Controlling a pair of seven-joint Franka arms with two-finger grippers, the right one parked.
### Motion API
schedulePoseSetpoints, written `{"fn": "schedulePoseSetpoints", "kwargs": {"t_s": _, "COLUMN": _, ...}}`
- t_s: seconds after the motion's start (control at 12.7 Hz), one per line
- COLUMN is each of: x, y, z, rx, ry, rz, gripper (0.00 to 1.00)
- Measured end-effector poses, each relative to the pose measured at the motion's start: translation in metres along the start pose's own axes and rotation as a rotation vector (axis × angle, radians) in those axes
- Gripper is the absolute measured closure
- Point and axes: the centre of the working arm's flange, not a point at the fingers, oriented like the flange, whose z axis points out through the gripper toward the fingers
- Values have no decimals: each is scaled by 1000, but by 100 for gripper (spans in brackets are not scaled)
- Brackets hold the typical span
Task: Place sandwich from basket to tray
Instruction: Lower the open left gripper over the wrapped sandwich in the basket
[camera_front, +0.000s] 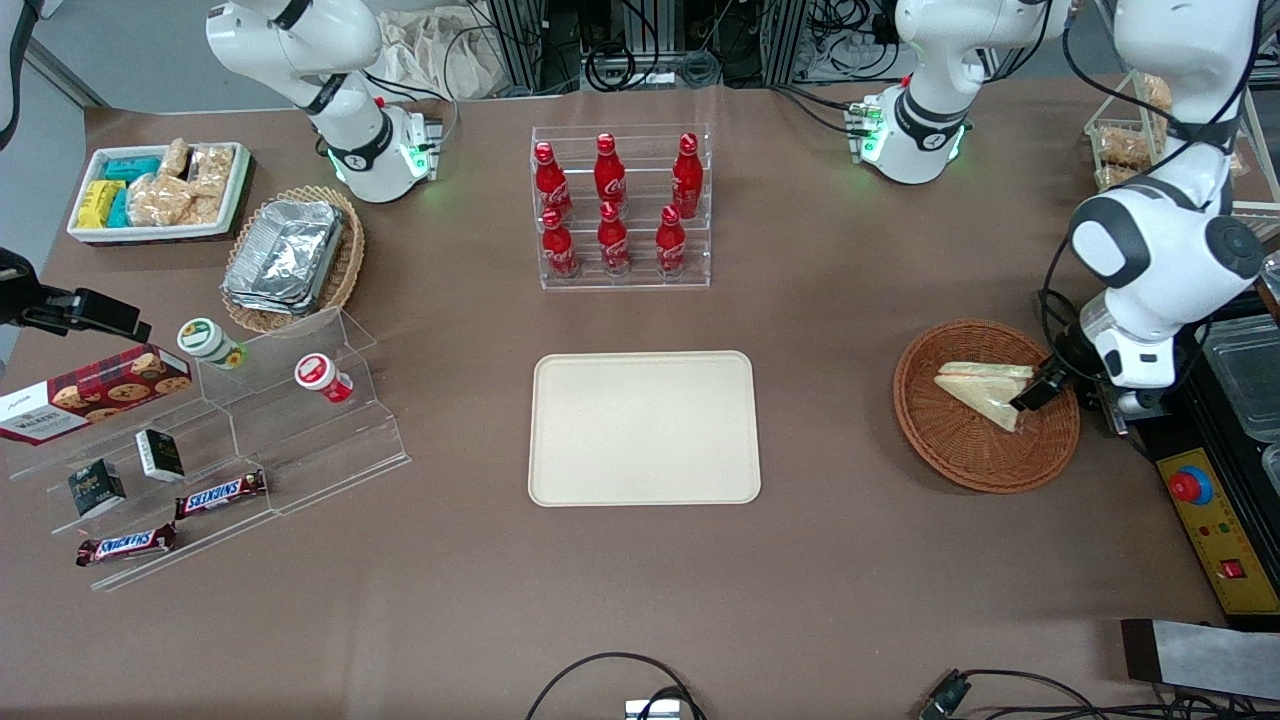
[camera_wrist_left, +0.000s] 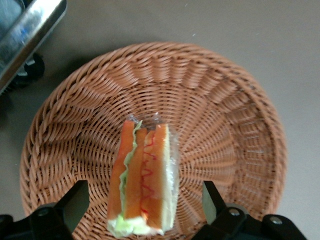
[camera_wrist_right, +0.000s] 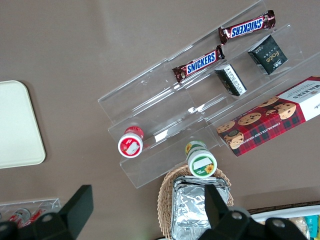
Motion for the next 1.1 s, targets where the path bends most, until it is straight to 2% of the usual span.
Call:
{"fn": "schedulePoseSetpoints", "kwargs": {"t_s": 0.16, "x": -6, "y": -4, "z": 12, "rx": 6, "ry": -2, "rz": -9, "gripper": 0}}
{"fn": "schedulePoseSetpoints", "kwargs": {"t_s": 0.47, "x": -18, "y": 3, "z": 22, "rx": -16, "ry": 8, "rz": -18, "gripper": 0}}
{"fn": "schedulePoseSetpoints", "kwargs": {"t_s": 0.63, "x": -21, "y": 4, "z": 27, "rx": -16, "ry": 7, "rz": -18, "gripper": 0}}
{"fn": "schedulePoseSetpoints", "kwargs": {"t_s": 0.79, "x": -21, "y": 4, "z": 28, "rx": -15, "ry": 7, "rz": -20, "gripper": 4}}
{"fn": "schedulePoseSetpoints", "kwargs": {"t_s": 0.87, "x": -21, "y": 4, "z": 28, "rx": -15, "ry": 7, "rz": -20, "gripper": 14}}
{"fn": "schedulePoseSetpoints", "kwargs": {"t_s": 1.02, "x": -21, "y": 4, "z": 28, "rx": -15, "ry": 7, "rz": -20, "gripper": 41}}
{"fn": "schedulePoseSetpoints", "kwargs": {"t_s": 1.1, "x": -21, "y": 4, "z": 28, "rx": -15, "ry": 7, "rz": -19, "gripper": 49}}
